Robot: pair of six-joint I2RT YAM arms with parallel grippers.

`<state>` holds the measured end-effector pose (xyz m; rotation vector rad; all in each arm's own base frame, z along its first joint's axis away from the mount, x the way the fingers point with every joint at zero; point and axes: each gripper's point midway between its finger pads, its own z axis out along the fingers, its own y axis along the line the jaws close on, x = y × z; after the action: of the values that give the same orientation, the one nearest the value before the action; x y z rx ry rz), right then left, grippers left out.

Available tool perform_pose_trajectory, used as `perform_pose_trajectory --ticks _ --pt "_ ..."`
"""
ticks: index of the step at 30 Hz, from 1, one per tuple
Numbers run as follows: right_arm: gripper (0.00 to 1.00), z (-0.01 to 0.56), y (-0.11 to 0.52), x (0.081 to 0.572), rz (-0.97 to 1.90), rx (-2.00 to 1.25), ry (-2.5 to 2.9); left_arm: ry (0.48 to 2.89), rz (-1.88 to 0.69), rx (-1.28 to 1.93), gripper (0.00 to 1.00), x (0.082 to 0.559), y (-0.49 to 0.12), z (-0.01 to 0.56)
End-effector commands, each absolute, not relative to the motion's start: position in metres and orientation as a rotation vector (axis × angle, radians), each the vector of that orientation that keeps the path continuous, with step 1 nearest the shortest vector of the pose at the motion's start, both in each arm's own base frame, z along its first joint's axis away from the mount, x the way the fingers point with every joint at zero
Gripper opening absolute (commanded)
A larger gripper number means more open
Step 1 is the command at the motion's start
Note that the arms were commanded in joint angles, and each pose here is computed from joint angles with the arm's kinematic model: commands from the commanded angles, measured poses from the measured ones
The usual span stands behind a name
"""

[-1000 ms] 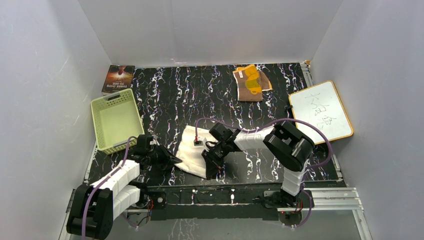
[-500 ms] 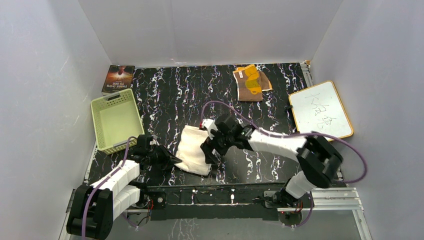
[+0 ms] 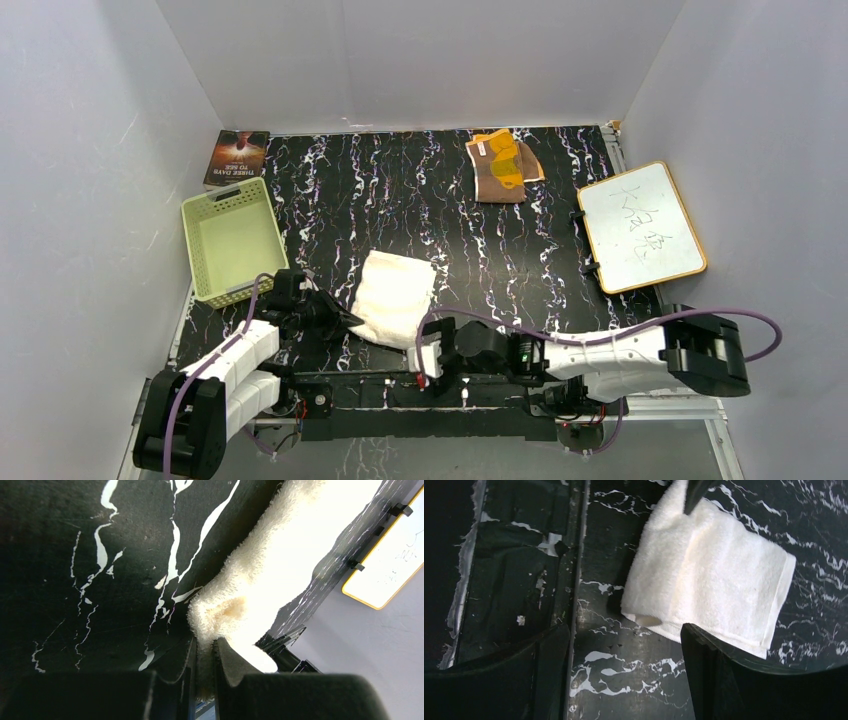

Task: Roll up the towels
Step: Roll the towel at the center of the board.

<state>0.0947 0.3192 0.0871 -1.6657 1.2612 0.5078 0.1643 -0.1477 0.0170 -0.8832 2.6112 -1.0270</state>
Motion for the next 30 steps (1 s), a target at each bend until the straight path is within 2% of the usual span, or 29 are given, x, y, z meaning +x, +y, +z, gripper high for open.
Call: perform_pose_trajectory --ticks 1,4,7,9,30 --pt "0.79 0.121 0.354 0.096 0.405 -1.652 1.014 2.611 -1.013 -0.912 0.0 0.161 -0.145 0.014" --pt "0.7 0.113 0.363 0.096 0.381 -1.668 1.001 2.599 -1.022 -0.92 0.0 0.159 -0.145 0.014" --pt "0.57 0.106 0.371 0.095 0.372 -1.698 0.987 2.587 -1.037 -0.924 0.0 0.159 -0.146 0.014" --pt "0.54 0.102 0.377 0.097 0.36 -1.712 0.984 2.582 -1.046 -0.923 0.0 0.159 -0.147 0.014" --pt "0.51 0.071 0.375 0.13 0.334 -1.678 1.161 2.593 -1.063 -0.924 0.0 0.155 -0.148 0.009"
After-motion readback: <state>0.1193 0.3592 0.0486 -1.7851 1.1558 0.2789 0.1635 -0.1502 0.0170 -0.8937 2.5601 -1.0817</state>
